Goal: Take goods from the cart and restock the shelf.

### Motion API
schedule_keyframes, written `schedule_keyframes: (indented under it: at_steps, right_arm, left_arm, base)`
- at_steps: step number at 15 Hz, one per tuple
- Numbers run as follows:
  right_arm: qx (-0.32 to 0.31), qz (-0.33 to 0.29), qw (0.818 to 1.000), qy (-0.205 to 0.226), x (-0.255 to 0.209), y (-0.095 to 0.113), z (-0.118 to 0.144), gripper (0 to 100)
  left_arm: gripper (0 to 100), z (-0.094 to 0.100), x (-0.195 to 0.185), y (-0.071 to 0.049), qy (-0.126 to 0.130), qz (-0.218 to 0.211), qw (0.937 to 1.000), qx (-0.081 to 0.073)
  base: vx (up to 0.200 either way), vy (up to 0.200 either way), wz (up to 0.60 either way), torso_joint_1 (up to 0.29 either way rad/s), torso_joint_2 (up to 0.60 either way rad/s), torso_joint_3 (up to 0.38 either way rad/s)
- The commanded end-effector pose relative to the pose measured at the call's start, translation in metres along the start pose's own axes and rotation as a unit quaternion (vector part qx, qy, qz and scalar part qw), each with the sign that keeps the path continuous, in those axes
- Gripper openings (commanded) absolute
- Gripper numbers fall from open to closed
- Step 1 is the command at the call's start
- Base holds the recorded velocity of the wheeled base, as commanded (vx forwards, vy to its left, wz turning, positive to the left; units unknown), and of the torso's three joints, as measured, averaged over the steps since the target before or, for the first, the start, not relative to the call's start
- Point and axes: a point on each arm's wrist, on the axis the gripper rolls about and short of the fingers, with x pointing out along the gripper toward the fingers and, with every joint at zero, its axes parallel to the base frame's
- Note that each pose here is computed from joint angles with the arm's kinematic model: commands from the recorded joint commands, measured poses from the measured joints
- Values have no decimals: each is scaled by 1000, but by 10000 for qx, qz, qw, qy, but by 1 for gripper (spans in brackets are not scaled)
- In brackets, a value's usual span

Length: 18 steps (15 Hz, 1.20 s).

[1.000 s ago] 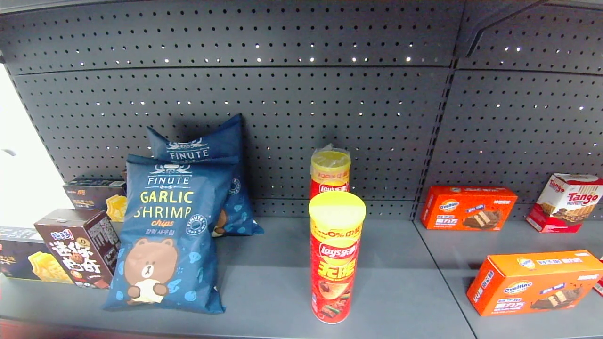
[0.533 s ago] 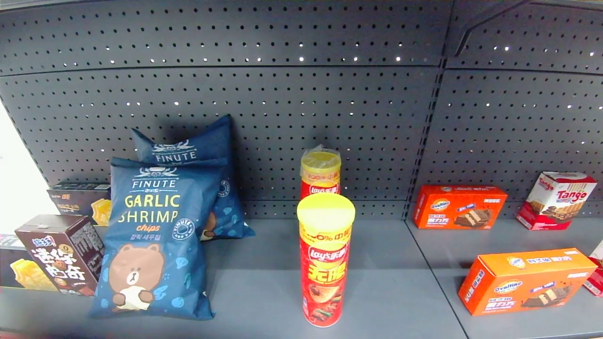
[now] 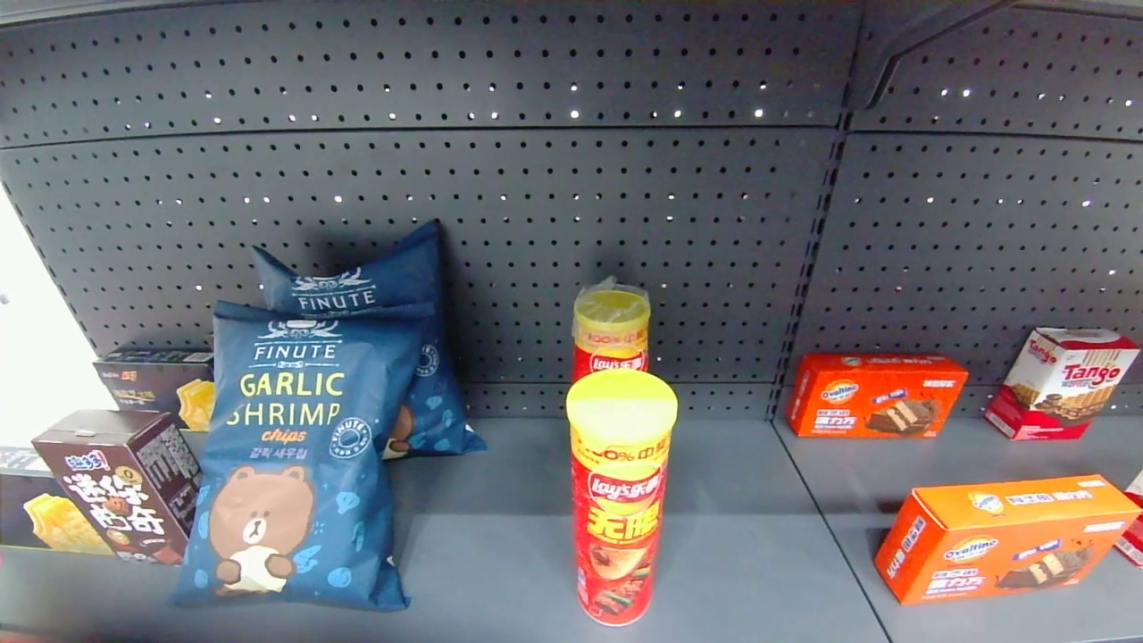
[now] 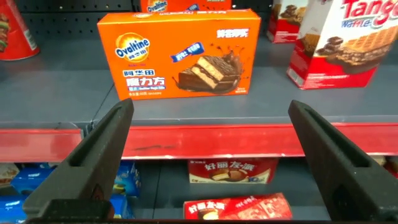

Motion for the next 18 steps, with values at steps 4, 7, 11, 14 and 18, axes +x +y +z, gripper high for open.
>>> schedule_keyframes:
  at_steps: [4, 7, 11, 14, 18]
  right_arm:
    - [-1, -3, 10000, -1, 0, 0, 0, 100]
    - [-1, -3, 10000, -1, 0, 0, 0, 100]
    - [-1, -3, 10000, -1, 0, 0, 0, 100]
    - [-1, -3, 10000, -1, 0, 0, 0, 100]
    - [-1, 4, 10000, -1, 0, 0, 0, 100]
  left_arm:
    - [100, 0, 0, 0, -1, 0, 10000, -8]
    - [100, 0, 0, 0, -1, 7, 10000, -8]
    - [100, 0, 0, 0, -1, 0, 10000, -8]
    - [100, 0, 0, 0, -1, 0, 10000, -8]
    - [100, 0, 0, 0, -1, 7, 10000, -8]
  base:
    - [0, 0, 0, 0, 0, 0]
    - [0, 0, 0, 0, 0, 0]
    - [0, 0, 0, 0, 0, 0]
    - [0, 0, 0, 0, 0, 0]
    - [0, 0, 0, 0, 0, 0]
